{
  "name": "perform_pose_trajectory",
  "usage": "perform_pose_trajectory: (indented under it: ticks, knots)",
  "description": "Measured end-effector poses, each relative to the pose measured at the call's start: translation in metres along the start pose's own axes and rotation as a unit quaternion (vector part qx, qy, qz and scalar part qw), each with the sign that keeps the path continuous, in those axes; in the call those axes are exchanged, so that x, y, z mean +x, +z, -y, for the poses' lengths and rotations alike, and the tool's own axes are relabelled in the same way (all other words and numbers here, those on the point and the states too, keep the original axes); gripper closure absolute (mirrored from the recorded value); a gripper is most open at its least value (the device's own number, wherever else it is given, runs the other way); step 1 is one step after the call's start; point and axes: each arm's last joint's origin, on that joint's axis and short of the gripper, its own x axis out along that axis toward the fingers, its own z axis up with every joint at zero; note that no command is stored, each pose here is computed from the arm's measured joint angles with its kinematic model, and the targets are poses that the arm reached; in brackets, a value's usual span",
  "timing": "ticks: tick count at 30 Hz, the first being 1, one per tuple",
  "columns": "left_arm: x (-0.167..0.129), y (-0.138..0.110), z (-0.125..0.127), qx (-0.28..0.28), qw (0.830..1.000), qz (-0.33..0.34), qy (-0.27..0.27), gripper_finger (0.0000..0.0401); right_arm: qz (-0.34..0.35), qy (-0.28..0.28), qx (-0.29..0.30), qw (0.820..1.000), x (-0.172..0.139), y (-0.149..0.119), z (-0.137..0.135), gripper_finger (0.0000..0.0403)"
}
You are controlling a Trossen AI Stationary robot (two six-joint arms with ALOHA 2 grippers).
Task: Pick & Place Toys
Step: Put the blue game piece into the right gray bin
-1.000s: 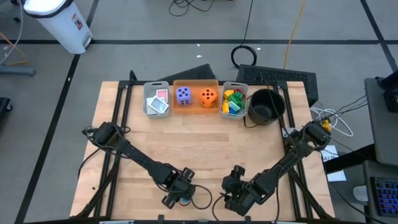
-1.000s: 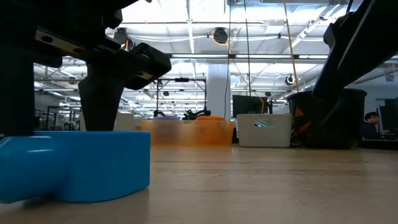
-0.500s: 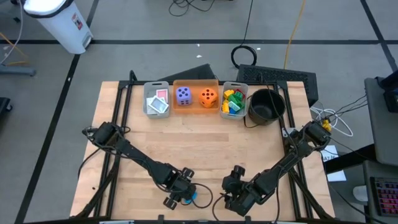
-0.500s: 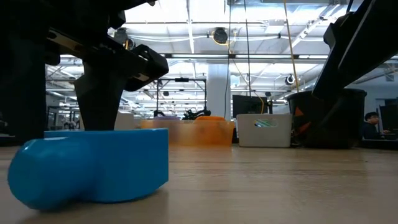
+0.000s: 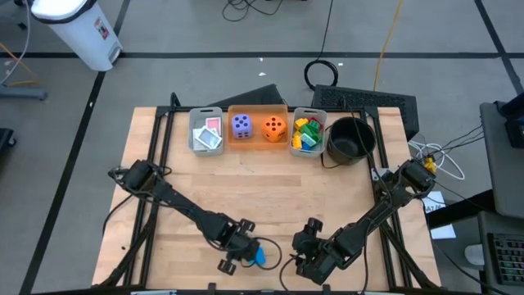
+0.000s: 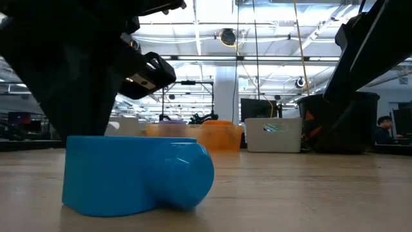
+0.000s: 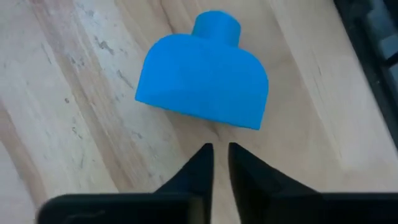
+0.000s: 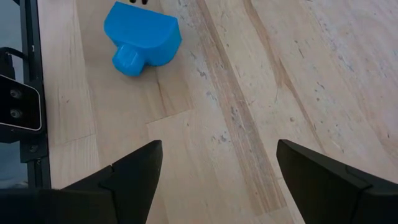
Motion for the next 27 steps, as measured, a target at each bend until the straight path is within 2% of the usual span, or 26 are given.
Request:
perform_pose_trajectory:
  ticks: [5,8,11,15,23,27]
  knots:
    - [0.000,0.004,0.000,-0.026,0.999,0.014,-0.043,0.0395,0.000,0.000,0.000,1.000,0.000,0.000,0.000,0.0099]
    - [-0.001,0.003,0.001,-0.006,0.997,0.006,-0.077,0.0392,0.000,0.000,0.001,1.000,0.000,0.000,0.000,0.0099]
    - [-0.001,-0.005,0.001,-0.002,0.997,-0.031,-0.074,0.0363,0.000,0.000,0.001,1.000,0.000,0.000,0.000,0.0099]
    - [-0.002,-0.015,-0.005,-0.039,0.992,-0.089,-0.076,0.0304,0.000,0.000,0.000,1.000,0.000,0.000,0.000,0.0099]
    - [-0.004,-0.007,0.002,-0.145,0.961,-0.088,-0.217,0.0187,-0.001,0.001,-0.004,1.000,0.000,0.000,0.000,0.0099]
    - [-0.005,-0.001,0.003,-0.177,0.951,-0.073,-0.241,0.0155,-0.002,0.003,-0.019,1.000,-0.001,-0.002,-0.001,0.0099]
